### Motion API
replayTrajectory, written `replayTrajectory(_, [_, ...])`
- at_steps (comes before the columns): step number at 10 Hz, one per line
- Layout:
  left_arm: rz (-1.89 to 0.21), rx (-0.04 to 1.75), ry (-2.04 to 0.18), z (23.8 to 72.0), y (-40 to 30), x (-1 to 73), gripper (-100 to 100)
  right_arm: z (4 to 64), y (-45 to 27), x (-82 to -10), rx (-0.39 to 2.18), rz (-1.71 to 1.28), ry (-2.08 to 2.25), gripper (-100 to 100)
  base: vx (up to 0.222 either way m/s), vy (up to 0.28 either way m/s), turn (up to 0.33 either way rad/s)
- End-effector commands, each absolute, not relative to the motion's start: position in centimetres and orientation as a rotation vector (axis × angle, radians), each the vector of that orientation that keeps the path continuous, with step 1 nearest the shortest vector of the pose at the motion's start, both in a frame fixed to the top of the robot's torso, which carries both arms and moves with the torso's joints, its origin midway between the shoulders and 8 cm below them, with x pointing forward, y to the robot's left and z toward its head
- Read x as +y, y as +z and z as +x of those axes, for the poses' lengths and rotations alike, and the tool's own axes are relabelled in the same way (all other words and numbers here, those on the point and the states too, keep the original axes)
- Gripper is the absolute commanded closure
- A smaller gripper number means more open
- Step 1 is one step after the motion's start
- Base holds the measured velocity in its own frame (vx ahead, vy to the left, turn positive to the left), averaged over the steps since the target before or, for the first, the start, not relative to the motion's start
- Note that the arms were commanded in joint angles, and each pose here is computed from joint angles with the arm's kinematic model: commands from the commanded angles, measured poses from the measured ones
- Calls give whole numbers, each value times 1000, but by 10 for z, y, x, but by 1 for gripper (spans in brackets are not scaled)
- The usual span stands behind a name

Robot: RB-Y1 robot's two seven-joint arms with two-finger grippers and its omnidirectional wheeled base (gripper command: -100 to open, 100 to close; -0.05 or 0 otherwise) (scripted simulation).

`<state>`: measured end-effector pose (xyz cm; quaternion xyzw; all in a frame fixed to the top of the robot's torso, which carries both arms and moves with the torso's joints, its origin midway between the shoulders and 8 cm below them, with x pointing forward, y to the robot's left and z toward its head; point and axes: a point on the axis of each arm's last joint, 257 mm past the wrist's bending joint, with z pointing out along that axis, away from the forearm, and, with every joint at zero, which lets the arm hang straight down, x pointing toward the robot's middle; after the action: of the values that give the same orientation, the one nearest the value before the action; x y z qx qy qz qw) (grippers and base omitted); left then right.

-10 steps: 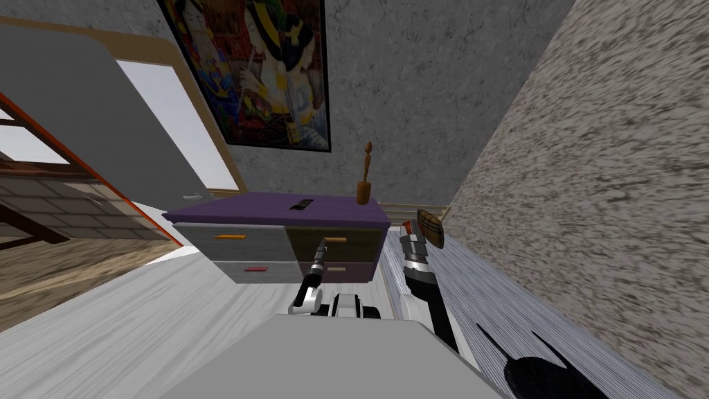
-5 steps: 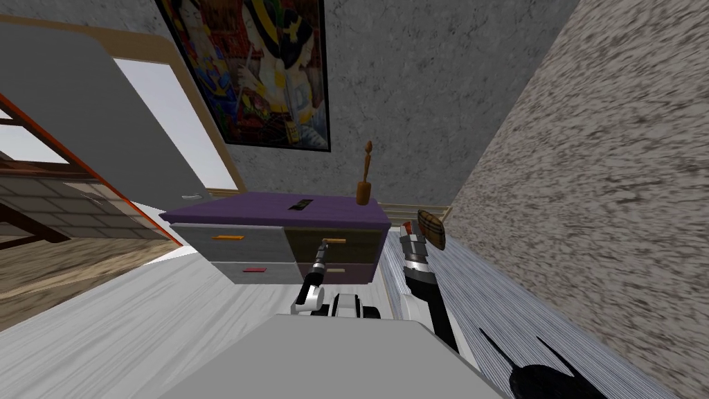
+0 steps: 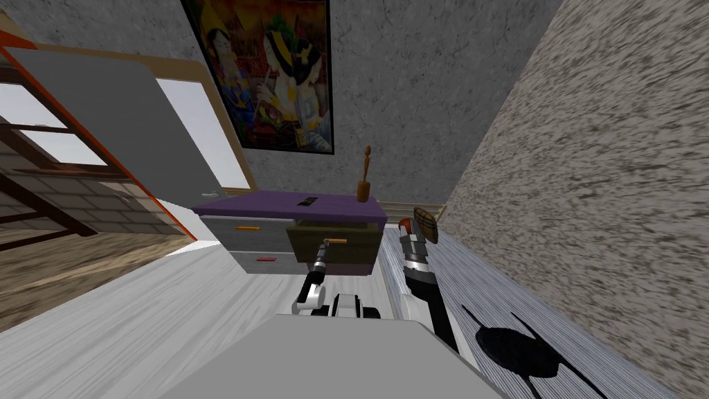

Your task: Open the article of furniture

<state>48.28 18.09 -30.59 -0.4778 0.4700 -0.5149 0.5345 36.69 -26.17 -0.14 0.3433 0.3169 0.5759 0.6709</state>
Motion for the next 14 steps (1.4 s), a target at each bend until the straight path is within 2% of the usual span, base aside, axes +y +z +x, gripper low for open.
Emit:
replayTrajectory(1, [-1147,1133,-1223,480,-311,179,100,367,-1,-262,714,774,1297,0,-146,-18,30])
replayTrajectory(5, [-1139,1127,-1231,479,-308,177,100,367,-1,-262,714,773,1298,0,-151,1,11])
replayTrajectory(6, [-1138,1138,-1237,491,-299,174,-100,367,-1,-262,714,774,1297,0,-58,-6,75])
replayTrajectory(14, [-1116,1169,-1271,536,-255,162,-100,367,-2,-262,714,774,1297,0,-48,-15,59])
